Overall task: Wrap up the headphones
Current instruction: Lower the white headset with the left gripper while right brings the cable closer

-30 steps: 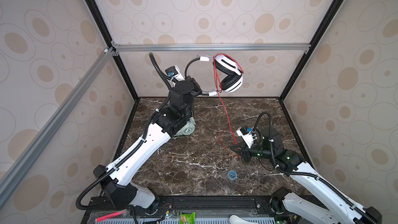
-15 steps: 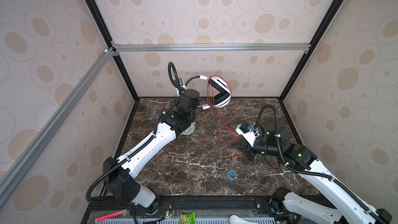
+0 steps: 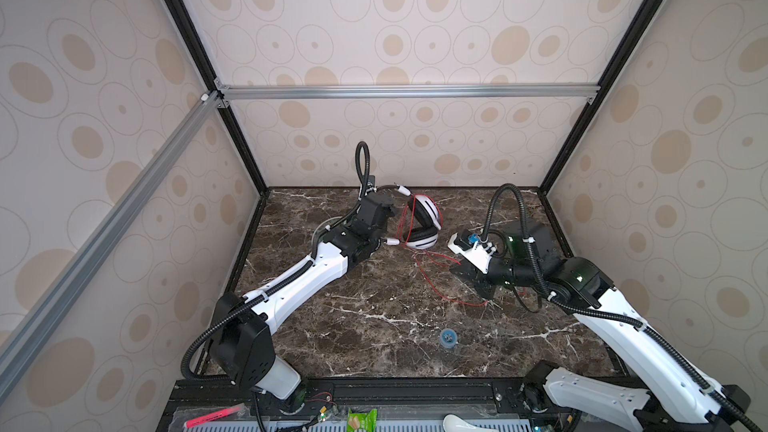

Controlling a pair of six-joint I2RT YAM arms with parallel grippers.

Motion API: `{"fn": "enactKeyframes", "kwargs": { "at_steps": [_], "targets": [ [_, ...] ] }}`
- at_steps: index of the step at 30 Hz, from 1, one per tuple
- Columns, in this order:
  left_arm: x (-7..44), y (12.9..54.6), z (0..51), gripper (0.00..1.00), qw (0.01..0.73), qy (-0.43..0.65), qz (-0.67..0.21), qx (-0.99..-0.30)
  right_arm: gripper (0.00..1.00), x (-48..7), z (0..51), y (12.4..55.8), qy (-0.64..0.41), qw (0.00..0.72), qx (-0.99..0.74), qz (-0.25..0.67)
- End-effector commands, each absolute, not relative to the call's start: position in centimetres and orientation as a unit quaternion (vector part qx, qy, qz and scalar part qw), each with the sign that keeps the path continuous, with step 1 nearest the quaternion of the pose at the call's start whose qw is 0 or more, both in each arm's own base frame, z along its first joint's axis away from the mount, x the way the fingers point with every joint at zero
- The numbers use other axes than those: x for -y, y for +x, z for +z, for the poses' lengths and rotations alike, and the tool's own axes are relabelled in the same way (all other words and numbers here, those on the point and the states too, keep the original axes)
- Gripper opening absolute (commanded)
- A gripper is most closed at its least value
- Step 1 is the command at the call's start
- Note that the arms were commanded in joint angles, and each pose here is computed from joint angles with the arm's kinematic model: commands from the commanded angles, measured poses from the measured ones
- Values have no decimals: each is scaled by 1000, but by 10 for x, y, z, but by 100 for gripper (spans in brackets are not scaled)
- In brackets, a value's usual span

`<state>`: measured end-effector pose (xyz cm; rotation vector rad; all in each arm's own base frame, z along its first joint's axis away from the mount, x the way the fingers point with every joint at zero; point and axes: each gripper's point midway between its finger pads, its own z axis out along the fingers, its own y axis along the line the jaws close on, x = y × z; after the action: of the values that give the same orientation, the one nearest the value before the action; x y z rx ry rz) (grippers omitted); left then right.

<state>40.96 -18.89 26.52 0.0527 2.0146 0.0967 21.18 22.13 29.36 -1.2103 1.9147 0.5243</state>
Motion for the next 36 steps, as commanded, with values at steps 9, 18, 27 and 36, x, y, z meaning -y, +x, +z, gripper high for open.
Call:
{"fn": "enactKeyframes", "kwargs": {
  "at_steps": [9, 18, 27, 36],
  "targets": [
    [231, 365, 257, 0, 492, 175, -22, -852, 0, -217, 298, 250, -453, 407, -781, 137],
    [243, 339, 257, 0, 477, 203, -72, -852, 0, -191, 291, 294, -346, 390, -843, 133],
    [254, 319, 264, 0, 468, 219, -133, -846, 0, -167, 284, 313, -256, 382, -869, 185],
    [270, 301, 270, 0, 449, 243, -194, -837, 2, -166, 277, 311, -243, 378, -870, 204]
  ]
}}
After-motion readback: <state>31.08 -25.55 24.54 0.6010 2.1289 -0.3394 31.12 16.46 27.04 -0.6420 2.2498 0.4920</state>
